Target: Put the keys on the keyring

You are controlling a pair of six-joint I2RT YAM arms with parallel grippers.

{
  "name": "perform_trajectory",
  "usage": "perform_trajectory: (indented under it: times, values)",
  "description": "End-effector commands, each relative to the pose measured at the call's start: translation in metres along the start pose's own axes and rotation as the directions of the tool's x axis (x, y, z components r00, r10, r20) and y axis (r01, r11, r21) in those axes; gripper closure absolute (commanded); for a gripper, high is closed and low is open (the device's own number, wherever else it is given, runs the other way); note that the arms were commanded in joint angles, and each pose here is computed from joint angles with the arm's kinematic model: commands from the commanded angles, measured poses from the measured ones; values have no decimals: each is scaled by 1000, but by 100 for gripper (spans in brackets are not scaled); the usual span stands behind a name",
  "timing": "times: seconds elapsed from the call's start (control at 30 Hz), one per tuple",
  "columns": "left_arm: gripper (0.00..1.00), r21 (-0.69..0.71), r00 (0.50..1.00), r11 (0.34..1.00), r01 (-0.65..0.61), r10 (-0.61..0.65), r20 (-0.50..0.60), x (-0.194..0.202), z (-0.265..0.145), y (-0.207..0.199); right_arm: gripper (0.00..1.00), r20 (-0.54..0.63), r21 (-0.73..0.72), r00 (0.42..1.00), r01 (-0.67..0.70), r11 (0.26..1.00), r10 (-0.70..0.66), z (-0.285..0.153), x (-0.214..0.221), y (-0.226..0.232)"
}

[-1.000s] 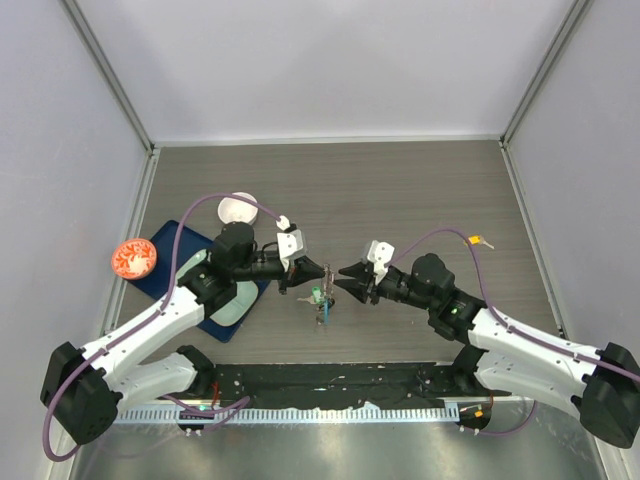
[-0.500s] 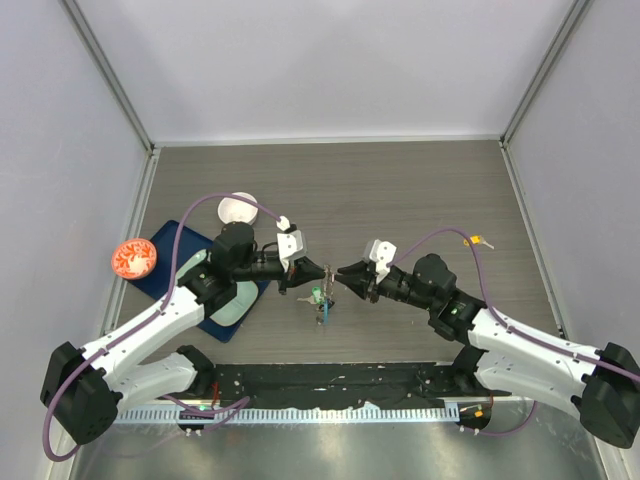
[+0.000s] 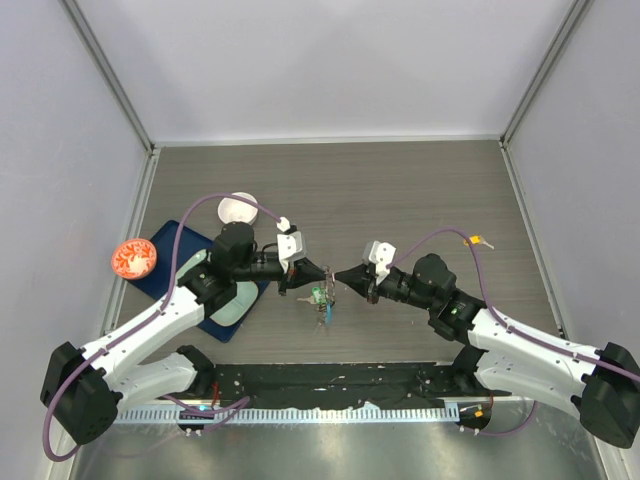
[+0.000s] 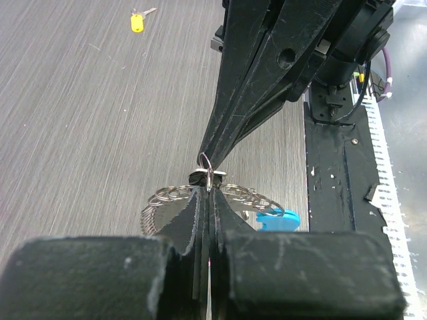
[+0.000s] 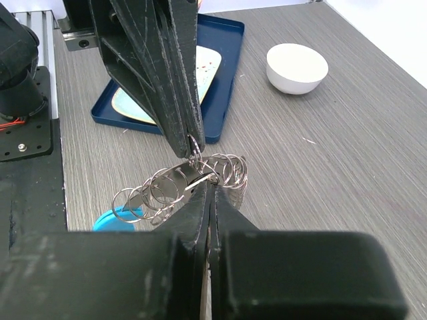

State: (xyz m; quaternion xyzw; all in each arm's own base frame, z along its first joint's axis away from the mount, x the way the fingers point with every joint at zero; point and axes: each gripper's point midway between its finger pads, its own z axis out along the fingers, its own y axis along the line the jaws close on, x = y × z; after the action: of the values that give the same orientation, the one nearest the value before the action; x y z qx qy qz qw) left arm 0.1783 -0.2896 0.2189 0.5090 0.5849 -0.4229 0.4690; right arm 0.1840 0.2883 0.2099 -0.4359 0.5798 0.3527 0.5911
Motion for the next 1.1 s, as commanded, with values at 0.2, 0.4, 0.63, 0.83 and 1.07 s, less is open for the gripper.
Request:
perform_trajectory:
  times: [0.2, 0.4, 0.63, 0.83, 1.07]
  values:
    - [100, 24, 996, 997, -71, 69, 62, -25, -1, -3, 86, 65, 6, 997, 50, 999, -50, -2, -27, -3]
    - [100, 25, 996, 997, -79, 78, 53, -24, -1, -3, 76, 64, 17, 996, 60, 998, -61, -4, -29, -5]
    - [100, 41, 996, 996, -75, 72, 54, -24, -1, -5, 77, 60, -39, 996, 74, 996, -72, -4, -30, 4]
    - [100, 47, 996, 996, -77, 74, 58, -25, -1, -7, 82, 46, -54, 997, 71, 996, -68, -1, -26, 6]
    - [100, 67, 996, 995, -76, 72, 61, -25, -1, -10, 84, 56, -54, 996, 75, 996, -72, -2, -30, 5]
